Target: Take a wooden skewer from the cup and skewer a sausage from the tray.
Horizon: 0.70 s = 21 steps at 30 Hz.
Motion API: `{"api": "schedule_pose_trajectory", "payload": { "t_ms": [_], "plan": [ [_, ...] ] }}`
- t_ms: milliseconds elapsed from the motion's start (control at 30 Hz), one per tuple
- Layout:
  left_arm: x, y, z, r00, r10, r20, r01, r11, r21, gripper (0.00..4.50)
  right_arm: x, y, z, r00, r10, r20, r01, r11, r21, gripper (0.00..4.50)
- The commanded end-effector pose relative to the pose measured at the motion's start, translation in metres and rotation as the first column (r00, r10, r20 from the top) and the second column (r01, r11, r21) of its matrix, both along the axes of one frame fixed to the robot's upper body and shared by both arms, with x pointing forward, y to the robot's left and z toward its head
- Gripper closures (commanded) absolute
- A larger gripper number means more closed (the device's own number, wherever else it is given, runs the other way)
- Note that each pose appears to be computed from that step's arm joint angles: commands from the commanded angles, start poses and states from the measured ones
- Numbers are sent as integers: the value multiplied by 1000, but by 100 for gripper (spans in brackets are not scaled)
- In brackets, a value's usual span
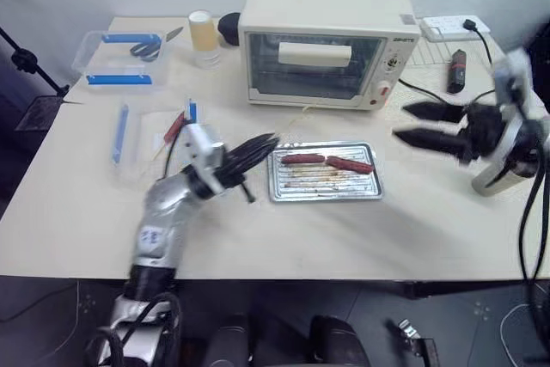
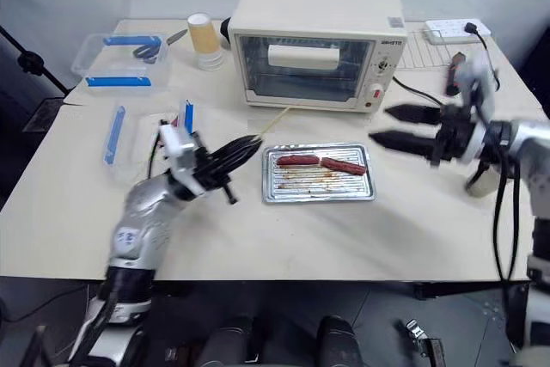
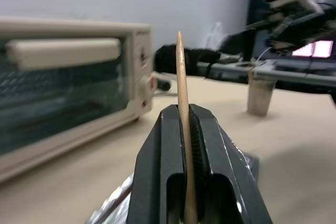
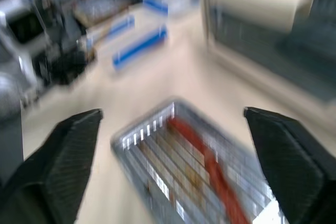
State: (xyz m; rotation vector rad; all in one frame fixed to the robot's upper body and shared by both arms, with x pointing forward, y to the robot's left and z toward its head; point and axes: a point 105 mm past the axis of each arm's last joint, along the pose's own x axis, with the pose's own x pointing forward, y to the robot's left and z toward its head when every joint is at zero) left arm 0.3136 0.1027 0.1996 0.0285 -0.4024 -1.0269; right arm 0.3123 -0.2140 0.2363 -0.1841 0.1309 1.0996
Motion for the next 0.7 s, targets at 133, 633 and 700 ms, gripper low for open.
{"api": "schedule_pose_trajectory", "payload": {
  "t_ms": [133,633,700],
  "plan": [
    [-31,50,-1,995,102,-13,-100,992,80,450,-9,-21,-33,992,96,80,-70,957,-282,4],
    [-61,92,-33,964,232,-132,-208,963,171,450,39,12,-45,1000,25,19,-18,943,-332,4],
    [-61,91,-34,965,225,-136,-201,964,174,450,54,18,-44,998,-5,58,25,937,-349,4]
  ]
}}
